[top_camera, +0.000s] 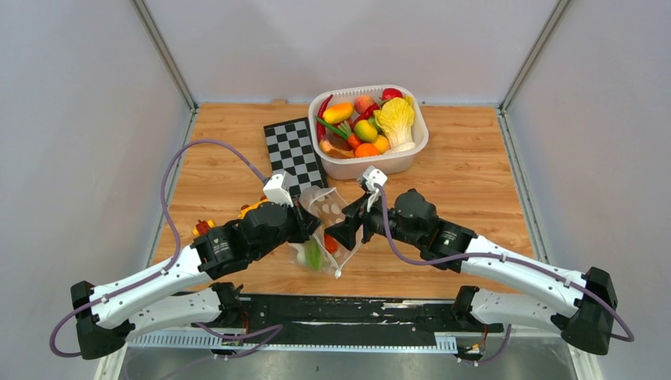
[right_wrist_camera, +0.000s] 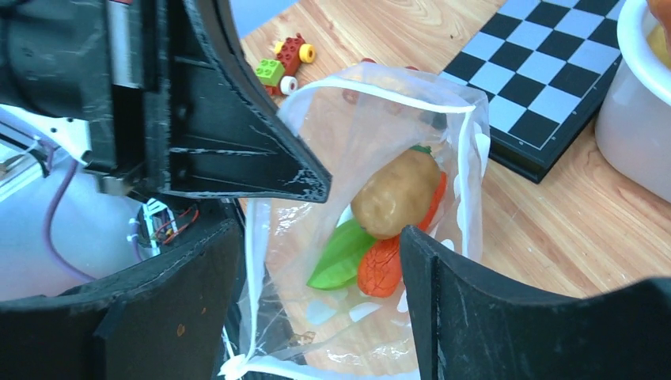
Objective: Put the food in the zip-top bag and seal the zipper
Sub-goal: Place the fake vegetable in the zipper food storage bag, then pick up the fake fruit from the bin.
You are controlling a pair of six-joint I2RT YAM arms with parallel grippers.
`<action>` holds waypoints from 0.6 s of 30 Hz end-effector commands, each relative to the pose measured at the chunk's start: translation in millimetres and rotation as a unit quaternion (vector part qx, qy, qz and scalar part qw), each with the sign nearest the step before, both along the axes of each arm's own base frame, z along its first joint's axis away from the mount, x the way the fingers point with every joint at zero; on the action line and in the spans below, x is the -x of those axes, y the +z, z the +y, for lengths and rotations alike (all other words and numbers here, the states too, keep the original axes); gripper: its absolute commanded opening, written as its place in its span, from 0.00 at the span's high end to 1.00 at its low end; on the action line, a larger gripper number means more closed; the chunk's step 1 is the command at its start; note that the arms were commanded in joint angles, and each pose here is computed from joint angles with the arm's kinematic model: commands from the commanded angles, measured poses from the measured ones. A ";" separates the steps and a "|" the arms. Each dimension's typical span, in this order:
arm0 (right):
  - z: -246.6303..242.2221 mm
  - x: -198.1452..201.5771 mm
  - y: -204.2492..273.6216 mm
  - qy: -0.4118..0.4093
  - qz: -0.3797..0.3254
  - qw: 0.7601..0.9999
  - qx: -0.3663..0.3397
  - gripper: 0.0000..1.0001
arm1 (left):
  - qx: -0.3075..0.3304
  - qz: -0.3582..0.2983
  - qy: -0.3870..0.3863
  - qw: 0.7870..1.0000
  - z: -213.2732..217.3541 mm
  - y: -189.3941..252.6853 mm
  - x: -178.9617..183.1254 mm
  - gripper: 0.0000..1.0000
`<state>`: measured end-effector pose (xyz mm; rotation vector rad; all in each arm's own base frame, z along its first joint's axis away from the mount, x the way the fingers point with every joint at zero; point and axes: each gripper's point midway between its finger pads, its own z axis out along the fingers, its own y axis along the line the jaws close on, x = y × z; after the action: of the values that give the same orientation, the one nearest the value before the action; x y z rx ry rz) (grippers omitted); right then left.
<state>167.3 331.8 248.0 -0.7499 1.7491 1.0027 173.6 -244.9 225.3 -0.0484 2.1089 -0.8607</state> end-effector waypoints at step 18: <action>-91.4 -140.1 42.2 -0.264 -0.062 0.959 0.086 0.23 | 0.007 -0.016 0.017 1.000 6.2 5.5 -4.8 1.00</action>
<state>269.9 262.8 295.5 -0.4399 1.7281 0.5755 174.5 -242.8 221.9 -0.0535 2.1100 -0.8464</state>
